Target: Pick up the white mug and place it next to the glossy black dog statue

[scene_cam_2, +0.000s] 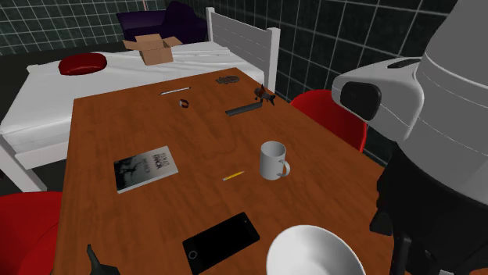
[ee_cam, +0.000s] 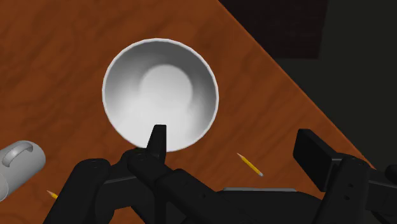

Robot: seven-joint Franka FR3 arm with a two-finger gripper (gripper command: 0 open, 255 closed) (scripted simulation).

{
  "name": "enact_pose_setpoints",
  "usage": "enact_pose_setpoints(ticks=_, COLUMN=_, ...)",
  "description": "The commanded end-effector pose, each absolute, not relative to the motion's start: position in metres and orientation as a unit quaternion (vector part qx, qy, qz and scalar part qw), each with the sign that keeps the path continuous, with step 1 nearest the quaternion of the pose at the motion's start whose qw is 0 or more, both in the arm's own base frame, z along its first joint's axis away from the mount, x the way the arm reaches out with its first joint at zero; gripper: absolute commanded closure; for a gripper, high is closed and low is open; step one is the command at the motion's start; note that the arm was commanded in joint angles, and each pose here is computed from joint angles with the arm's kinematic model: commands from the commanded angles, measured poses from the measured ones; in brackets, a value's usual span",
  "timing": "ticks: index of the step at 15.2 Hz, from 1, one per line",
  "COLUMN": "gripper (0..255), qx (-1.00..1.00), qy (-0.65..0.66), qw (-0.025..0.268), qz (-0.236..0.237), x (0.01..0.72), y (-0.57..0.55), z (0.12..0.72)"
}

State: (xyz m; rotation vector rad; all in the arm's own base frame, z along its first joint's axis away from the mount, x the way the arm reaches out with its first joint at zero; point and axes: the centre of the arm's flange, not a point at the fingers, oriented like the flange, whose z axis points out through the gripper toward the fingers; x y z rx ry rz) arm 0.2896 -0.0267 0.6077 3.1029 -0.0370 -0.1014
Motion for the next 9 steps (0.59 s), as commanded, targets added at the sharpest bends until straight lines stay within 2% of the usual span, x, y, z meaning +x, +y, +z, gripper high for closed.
enact_pose_setpoints(ticks=1, gripper=0, qx=0.999, qy=-0.012, qw=0.018, qz=-0.033, x=0.290, y=-0.027, z=0.608)
enact_pose_setpoints(ticks=9, gripper=0, qx=0.999, qy=0.006, qw=0.012, qz=-0.031, x=0.322, y=-0.121, z=0.569)
